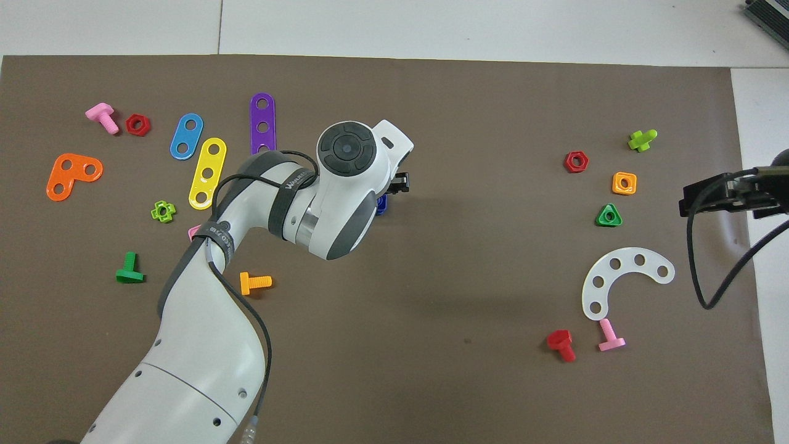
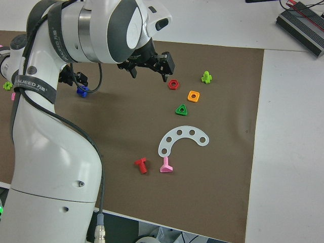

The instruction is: Unscrew and place screws in storage area

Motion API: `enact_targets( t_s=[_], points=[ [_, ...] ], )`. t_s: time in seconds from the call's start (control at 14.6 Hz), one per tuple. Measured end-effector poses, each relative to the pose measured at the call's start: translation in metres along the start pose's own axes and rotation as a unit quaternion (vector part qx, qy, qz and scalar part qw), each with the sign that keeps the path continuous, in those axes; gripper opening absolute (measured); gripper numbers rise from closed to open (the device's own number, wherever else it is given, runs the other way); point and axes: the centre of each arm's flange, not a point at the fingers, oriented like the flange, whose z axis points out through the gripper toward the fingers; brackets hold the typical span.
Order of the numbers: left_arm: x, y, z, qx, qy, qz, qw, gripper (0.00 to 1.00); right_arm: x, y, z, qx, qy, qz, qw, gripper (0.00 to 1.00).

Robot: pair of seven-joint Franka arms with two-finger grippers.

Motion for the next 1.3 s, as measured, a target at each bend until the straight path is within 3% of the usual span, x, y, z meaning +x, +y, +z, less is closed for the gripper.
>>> enact_targets(
  t_s=[0.89,1.3],
  points=[
    [-0.0033,-0.0026,0.0102,0.008,-0.006,0.023,1.0,0.75,0.0,0.0,0.0,0.0,0.0,0.0,1.0,1.0],
    [-0.0038,-0.002,0.0104,0.008,-0.006,0.025,1.0,0.64,0.0,0.0,0.0,0.0,0.0,0.0,1.0,1.0]
  ],
)
